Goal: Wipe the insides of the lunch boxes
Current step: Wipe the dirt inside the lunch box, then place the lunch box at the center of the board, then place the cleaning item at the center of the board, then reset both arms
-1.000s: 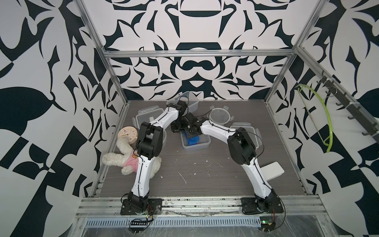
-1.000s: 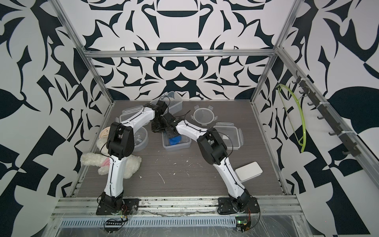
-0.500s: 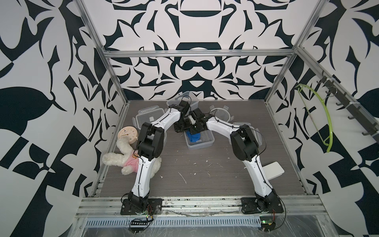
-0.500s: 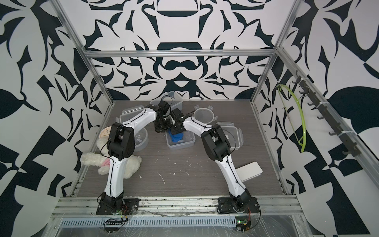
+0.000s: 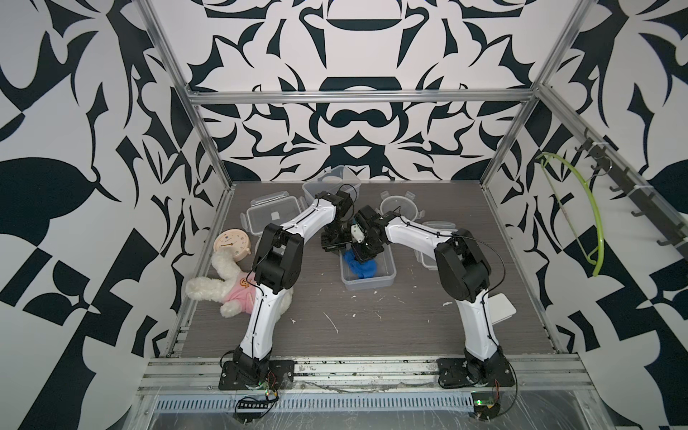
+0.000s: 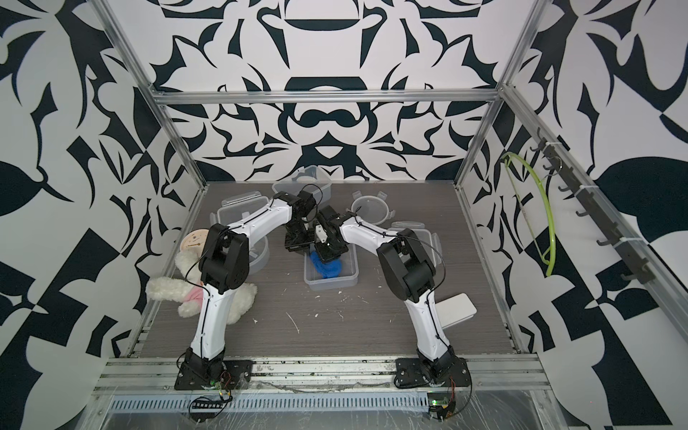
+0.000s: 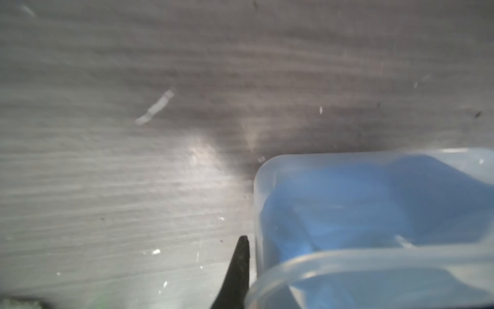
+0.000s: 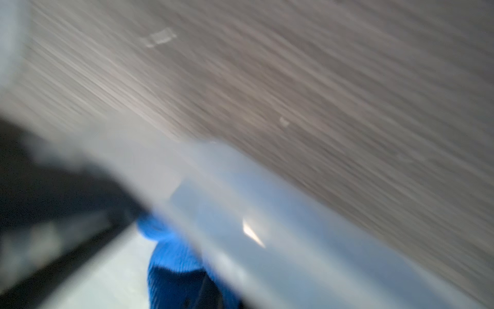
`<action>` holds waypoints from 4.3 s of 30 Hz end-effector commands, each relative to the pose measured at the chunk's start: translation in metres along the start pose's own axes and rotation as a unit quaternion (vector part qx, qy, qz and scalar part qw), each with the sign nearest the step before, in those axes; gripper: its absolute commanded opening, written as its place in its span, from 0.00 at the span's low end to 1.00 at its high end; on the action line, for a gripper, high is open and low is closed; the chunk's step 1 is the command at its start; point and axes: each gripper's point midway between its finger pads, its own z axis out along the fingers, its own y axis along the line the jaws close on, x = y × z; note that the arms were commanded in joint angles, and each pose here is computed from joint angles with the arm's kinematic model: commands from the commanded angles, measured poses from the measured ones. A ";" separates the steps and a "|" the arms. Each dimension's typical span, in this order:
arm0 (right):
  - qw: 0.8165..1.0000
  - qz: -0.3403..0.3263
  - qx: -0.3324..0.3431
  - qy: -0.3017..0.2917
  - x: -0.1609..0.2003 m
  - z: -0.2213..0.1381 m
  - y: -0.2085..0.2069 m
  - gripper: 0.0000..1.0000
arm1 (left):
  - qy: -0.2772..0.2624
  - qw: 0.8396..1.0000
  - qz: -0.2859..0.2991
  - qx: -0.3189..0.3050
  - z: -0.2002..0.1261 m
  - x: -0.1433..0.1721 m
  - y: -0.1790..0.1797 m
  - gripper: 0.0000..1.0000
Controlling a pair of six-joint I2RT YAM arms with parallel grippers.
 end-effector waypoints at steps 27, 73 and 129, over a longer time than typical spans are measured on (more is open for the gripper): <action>0.968 -0.031 -0.159 -0.192 0.008 -0.174 0.074 0.00 | -0.080 0.996 -0.008 -0.042 -0.042 -0.052 0.030 0.02; 0.906 0.091 0.212 -0.355 0.038 -0.183 -0.078 1.00 | -0.442 0.894 -0.076 -0.011 -0.258 0.011 0.094 0.99; 0.813 0.190 0.310 -0.455 0.117 -0.123 -0.269 1.00 | -0.627 0.765 -0.065 -0.135 -0.102 -0.025 0.287 1.00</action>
